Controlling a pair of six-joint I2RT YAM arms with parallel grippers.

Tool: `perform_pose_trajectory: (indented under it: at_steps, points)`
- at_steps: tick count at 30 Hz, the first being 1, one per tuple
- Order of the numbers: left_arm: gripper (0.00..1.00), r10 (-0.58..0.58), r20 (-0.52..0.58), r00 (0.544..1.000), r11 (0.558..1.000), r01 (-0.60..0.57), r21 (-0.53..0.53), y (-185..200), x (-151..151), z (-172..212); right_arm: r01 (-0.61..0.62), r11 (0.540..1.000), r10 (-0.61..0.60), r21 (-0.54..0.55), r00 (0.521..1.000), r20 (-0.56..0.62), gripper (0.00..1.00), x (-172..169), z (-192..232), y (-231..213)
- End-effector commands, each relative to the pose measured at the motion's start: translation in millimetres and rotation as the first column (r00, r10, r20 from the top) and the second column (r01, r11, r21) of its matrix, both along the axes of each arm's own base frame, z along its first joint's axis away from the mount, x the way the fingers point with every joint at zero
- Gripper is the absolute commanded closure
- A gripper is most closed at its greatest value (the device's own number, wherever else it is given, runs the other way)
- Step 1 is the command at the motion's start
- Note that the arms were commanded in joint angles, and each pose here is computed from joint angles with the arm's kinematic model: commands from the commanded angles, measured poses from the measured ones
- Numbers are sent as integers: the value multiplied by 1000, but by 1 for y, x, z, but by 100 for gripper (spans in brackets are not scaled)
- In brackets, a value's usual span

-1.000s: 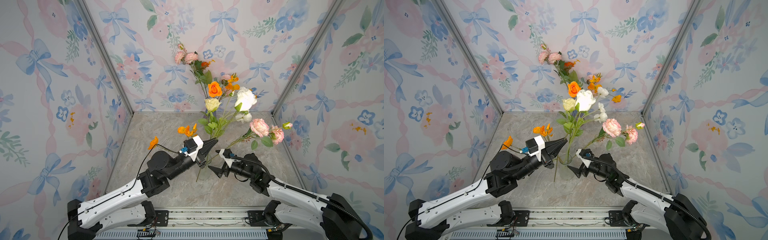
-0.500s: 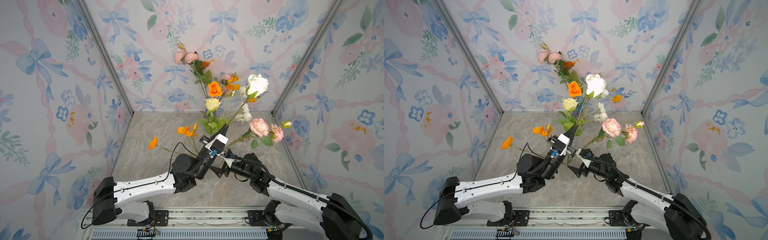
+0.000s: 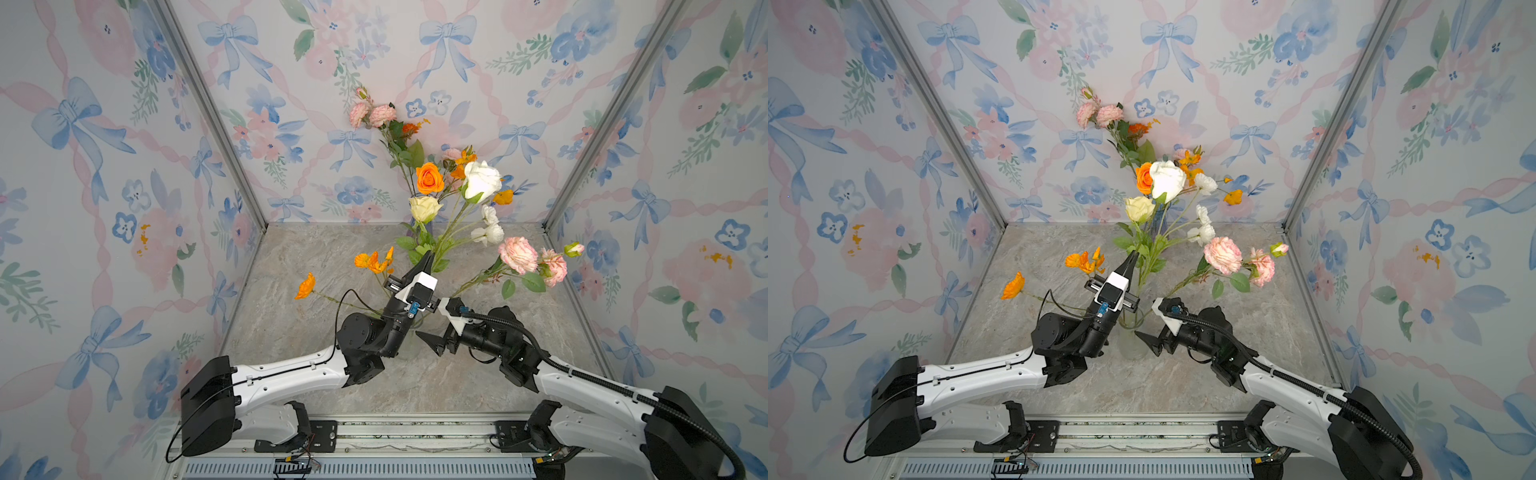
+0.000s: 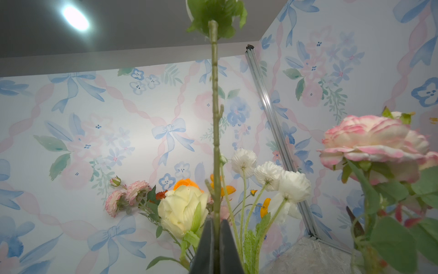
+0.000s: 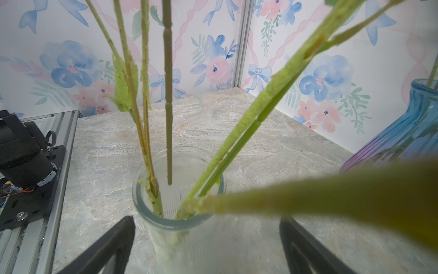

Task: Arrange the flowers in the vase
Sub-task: 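Open the left gripper to release the rosebud and draw it down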

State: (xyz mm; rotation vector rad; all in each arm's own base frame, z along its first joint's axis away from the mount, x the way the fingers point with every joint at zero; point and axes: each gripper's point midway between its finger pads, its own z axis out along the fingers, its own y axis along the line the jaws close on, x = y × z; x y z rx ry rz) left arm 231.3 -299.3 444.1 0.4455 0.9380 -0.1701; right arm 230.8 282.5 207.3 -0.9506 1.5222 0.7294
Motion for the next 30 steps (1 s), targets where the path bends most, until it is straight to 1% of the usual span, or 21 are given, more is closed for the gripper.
perform_pose_trajectory:
  at_steps: [1, 4, 6, 9, 12, 17, 20, 25, 28, 30]
  points:
    - [100, -52, 41, 998, 990, 56, -129, 18, -10, 11, -1, 1000, 1, 17, 1000, 3, 3, 2, 1, -1]
    - [100, -68, 18, 998, 989, 70, -127, 15, -9, -1, -2, 1000, 2, 15, 1000, 3, 3, 2, 1, -1]
    - [92, -91, -18, 996, 984, 87, -153, 15, -7, -12, -3, 1000, 3, 15, 1000, 3, 3, 2, 1, -1]
    - [89, -101, -53, 993, 984, 92, -155, 15, -8, -35, -4, 1000, 4, 15, 1000, 2, 3, 2, 1, -1]
    - [87, -109, -68, 992, 983, 98, -155, 15, -12, -44, -3, 1000, 3, 16, 1000, 2, 3, 2, 2, -1]
    - [84, -108, -92, 990, 985, 94, -147, 14, -16, -54, -5, 1000, 5, 15, 1000, 2, 3, 2, 2, 0]
    - [79, -103, -105, 989, 986, 88, -144, 16, -16, -59, -6, 1000, 6, 15, 1000, 2, 3, 1, 2, 0]
    - [76, -93, -120, 988, 985, 74, -154, 22, -19, -62, -5, 1000, 5, 17, 1000, 6, 3, 1, 3, -1]
    - [70, -99, -121, 988, 985, 80, -151, 25, -25, -63, -6, 1000, 6, 14, 1000, 4, 3, 0, 2, -1]
    - [58, -115, -133, 984, 987, 98, -127, 25, -31, -65, -4, 1000, 4, 15, 1000, 5, 3, 1, 2, -1]
